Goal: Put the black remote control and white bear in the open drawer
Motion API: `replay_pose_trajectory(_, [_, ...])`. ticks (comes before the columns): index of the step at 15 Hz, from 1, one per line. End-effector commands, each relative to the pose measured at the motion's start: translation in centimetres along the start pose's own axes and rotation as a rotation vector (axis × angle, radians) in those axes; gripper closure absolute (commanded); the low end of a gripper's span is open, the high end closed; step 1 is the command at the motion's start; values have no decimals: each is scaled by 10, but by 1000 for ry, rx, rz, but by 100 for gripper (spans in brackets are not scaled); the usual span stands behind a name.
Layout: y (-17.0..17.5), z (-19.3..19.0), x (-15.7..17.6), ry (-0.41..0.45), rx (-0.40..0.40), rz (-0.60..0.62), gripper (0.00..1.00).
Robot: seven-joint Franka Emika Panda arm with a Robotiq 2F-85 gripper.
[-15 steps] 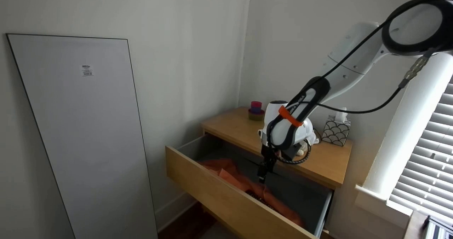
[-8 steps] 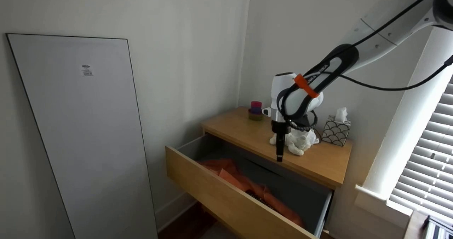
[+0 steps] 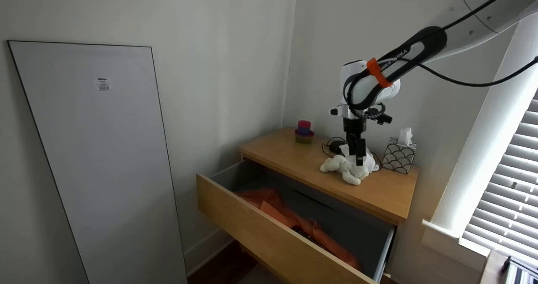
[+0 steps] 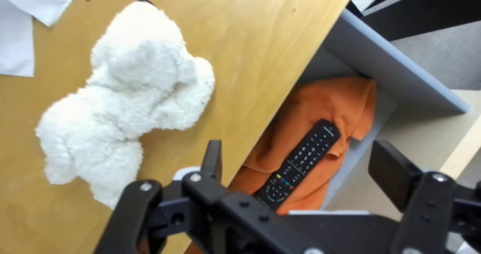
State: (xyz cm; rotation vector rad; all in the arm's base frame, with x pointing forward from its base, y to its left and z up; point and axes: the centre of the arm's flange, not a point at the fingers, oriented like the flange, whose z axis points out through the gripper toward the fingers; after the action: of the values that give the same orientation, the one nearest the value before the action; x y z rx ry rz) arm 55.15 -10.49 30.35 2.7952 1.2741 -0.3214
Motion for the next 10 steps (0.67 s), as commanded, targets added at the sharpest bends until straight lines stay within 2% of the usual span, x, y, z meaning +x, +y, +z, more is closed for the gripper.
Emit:
replay_pose_trajectory(1, [44,-14,-35,4,10,-15,0])
replay_pose_trajectory(5, [75,-1,-54,63,42,96,0])
replay_pose_trajectory(10, [91,32,-39,183,55,252,0])
